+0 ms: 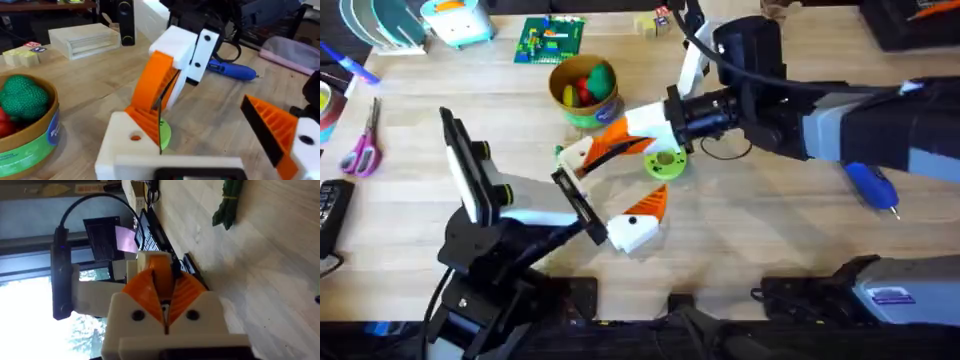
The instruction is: Pick up the gripper from the table and insert it into the empty holder that is missing its gripper. Then pick up a screw, insert it into the mounting hole, and use the screwdriver to tighten it. Finally, clean up the table by picking up the vegetable and placing it into the bucket.
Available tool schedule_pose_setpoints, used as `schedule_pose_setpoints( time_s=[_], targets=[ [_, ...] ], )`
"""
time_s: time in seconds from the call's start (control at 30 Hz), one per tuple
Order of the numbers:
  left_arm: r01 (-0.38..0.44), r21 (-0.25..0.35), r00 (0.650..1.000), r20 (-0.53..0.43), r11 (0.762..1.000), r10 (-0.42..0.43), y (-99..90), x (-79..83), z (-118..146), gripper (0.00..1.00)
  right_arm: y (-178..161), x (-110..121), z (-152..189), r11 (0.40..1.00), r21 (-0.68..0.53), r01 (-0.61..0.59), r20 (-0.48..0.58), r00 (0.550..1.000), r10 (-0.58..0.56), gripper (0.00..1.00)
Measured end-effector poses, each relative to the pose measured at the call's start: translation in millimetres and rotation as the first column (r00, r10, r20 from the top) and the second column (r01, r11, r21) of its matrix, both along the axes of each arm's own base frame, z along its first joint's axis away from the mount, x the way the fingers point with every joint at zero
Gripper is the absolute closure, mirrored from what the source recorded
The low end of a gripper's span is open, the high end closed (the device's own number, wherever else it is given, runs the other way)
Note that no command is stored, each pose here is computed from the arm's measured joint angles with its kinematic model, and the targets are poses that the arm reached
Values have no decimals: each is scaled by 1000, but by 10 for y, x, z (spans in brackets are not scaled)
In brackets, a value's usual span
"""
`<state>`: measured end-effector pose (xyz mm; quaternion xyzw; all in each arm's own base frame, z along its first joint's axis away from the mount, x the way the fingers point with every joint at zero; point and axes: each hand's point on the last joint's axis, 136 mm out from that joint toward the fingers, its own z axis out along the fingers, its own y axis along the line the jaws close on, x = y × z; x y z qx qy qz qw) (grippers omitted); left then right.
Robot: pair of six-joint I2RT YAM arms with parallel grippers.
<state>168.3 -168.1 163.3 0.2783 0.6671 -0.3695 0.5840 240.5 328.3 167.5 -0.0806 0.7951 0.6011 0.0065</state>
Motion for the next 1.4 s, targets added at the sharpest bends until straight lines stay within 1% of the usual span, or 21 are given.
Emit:
schedule_pose_setpoints(
  time_s=[0.4,0.43,0.47,0.57,0.6,0.67,0.7,0.77,0.83,1.07,1.23,1.4],
  targets=[
    [-18,0,1000,0,1000,18,20,26,0,7,30,17,5,1000,-3,15,7,1000,-15,991],
    [-18,0,1000,0,1000,18,20,26,0,7,30,13,7,1000,-2,13,7,1000,-13,979],
    [-18,0,1000,0,1000,18,20,26,0,7,29,11,8,1000,-1,11,8,1000,-11,922],
    [-14,0,1000,0,1000,14,16,20,0,9,18,-1,12,1000,4,-1,11,1000,1,857],
    [-10,0,1000,1,1000,10,12,14,1,9,10,-5,14,1000,6,-5,10,1000,5,810],
    [7,1,1000,3,1000,-7,-5,-9,2,8,3,-21,19,1000,11,-17,10,1000,17,746],
    [29,2,1000,6,1000,-29,-30,-41,4,8,5,-37,24,1000,14,-26,12,1000,26,717],
    [64,3,998,9,998,-64,-69,-96,7,8,8,-60,31,999,19,-39,13,999,38,705],
    [75,4,997,10,997,-75,-80,-112,6,8,7,-75,38,998,24,-49,15,999,49,704],
    [76,8,997,16,997,-76,-80,-113,6,9,4,-91,47,998,30,-58,11,998,58,687],
    [80,8,997,16,997,-80,-84,-119,6,8,-15,-124,79,995,48,-82,2,997,82,622],
    [84,8,996,16,996,-84,-87,-125,6,8,-95,-61,104,995,62,-75,-5,997,75,583]
  ],
)
